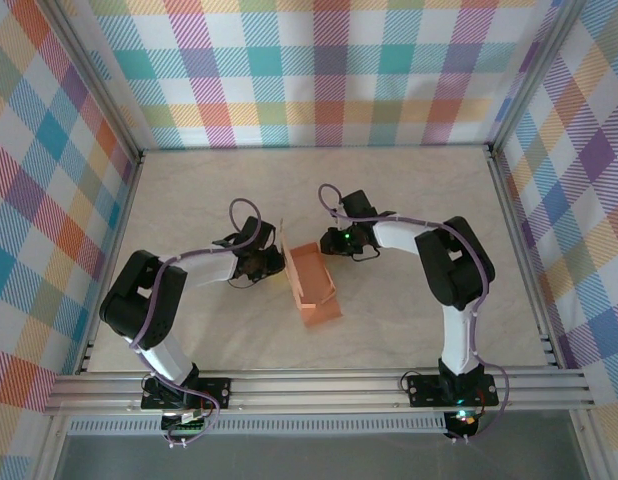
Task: Fold the paper box
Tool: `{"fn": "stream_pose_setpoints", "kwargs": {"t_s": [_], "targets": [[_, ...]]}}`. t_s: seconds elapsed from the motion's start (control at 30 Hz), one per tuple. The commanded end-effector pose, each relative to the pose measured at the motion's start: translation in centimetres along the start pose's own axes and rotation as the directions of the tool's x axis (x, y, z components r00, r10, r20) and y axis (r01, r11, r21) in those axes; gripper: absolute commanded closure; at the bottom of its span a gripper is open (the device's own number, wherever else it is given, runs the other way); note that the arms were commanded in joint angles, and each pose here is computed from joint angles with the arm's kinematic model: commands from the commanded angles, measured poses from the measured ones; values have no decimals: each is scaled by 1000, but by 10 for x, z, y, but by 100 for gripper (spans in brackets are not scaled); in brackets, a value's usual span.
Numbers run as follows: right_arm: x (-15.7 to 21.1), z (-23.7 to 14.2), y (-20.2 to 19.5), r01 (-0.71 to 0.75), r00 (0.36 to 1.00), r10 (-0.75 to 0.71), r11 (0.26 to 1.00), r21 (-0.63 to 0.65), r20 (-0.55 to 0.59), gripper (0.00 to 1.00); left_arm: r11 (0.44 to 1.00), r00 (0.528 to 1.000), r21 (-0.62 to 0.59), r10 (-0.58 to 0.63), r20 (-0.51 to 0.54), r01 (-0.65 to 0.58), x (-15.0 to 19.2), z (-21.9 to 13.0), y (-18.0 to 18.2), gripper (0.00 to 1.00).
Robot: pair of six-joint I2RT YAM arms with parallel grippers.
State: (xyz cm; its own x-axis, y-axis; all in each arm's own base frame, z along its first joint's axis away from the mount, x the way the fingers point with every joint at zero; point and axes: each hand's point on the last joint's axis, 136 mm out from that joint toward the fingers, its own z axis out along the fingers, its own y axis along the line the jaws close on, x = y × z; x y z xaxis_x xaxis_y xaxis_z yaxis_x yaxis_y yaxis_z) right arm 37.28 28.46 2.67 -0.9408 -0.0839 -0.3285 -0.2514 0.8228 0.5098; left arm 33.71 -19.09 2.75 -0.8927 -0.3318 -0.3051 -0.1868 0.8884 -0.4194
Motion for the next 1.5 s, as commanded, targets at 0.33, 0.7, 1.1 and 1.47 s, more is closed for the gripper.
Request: {"fn": "stream_pose_setpoints", "kwargs": {"t_s": [0.33, 0.7, 1.1, 1.47], "targets": [[-20, -73, -13, 257, 951, -266, 963, 76, 156, 54, 993, 996, 101, 60, -63, -53, -45, 34, -34, 80], [0, -83, 32, 738, 658, -730, 674, 29, 185, 36, 975, 998, 217, 47, -31, -39, -72, 38, -85, 71], [6, -39, 38, 880, 473, -880, 471, -55, 34, 42, 998, 990, 49, -39, 138, 32, -72, -37, 13, 67], [4, -12, 28, 904, 417, -907, 420, -81, -56, 56, 999, 987, -31, -37, 157, 42, -51, -58, 50, 66]]}}
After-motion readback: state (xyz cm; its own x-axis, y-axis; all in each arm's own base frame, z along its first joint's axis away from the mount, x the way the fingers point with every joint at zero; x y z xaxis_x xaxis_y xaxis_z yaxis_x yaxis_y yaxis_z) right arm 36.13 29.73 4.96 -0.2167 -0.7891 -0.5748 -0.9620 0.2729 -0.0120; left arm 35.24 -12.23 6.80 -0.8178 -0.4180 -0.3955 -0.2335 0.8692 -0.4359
